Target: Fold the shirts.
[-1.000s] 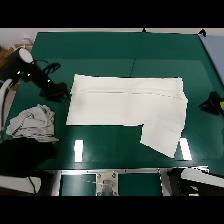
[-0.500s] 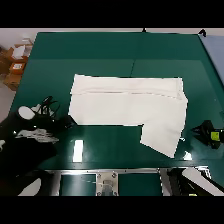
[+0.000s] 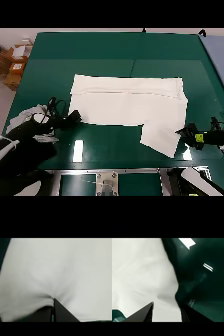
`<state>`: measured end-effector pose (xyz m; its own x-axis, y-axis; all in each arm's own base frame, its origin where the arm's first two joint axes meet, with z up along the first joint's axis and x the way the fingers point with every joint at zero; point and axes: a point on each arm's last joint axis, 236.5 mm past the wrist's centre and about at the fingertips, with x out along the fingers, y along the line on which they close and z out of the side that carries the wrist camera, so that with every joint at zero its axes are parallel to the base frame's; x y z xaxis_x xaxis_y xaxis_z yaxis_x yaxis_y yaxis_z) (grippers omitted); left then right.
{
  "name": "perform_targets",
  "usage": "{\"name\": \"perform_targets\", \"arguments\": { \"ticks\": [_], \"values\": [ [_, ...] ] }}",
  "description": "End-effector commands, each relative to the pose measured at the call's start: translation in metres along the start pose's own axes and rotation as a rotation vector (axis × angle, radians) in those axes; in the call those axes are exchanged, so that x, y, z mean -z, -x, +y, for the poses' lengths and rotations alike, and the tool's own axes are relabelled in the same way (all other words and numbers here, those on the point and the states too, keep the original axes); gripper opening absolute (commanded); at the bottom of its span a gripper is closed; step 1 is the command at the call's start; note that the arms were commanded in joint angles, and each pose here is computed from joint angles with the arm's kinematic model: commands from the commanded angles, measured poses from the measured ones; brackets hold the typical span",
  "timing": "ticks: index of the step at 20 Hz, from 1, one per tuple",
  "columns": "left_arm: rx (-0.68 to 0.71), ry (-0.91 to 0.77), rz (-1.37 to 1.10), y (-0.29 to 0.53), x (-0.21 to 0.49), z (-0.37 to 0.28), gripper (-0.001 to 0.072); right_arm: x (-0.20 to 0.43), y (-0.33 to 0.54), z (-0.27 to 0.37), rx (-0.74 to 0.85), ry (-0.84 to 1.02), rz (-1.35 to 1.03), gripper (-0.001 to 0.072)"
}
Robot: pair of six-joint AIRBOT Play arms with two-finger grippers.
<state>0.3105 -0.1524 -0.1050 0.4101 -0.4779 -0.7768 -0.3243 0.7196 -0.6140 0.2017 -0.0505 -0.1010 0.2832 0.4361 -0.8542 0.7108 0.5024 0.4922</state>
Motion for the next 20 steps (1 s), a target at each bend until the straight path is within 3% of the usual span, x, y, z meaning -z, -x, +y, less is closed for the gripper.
{"name": "perform_targets", "arguments": {
  "ticks": [1,5,6,8,10,14,20],
  "values": [
    [0.035,-0.047,-0.019,0.000,-0.011,-0.017,0.0024,0.010,-0.008,0.007,-0.005,0.027,0.037,0.0408],
    [0.052,-0.077,0.016,0.001,-0.005,-0.024,0.0024,0.015,-0.012,0.006,-0.009,0.013,0.066,0.0395],
    [0.054,-0.091,0.022,0.001,-0.004,-0.024,0.0023,0.016,-0.012,0.006,-0.009,0.012,0.069,0.0334],
    [0.057,-0.107,0.038,0.001,0.000,-0.025,0.0023,0.016,-0.012,0.006,-0.009,0.014,0.069,0.0117],
    [0.056,-0.126,0.049,0.002,0.003,-0.024,0.0023,0.014,-0.009,0.008,-0.011,0.031,0.067,0.0018],
    [0.003,-0.226,0.136,0.012,0.018,-0.018,0.0021,-0.009,0.016,0.020,0.004,0.074,0.025,0.0016],
    [-0.277,-0.293,0.180,0.068,0.030,0.032,0.0021,0.002,0.033,-0.035,0.266,-0.060,0.079,0.0014]
  ]
}}
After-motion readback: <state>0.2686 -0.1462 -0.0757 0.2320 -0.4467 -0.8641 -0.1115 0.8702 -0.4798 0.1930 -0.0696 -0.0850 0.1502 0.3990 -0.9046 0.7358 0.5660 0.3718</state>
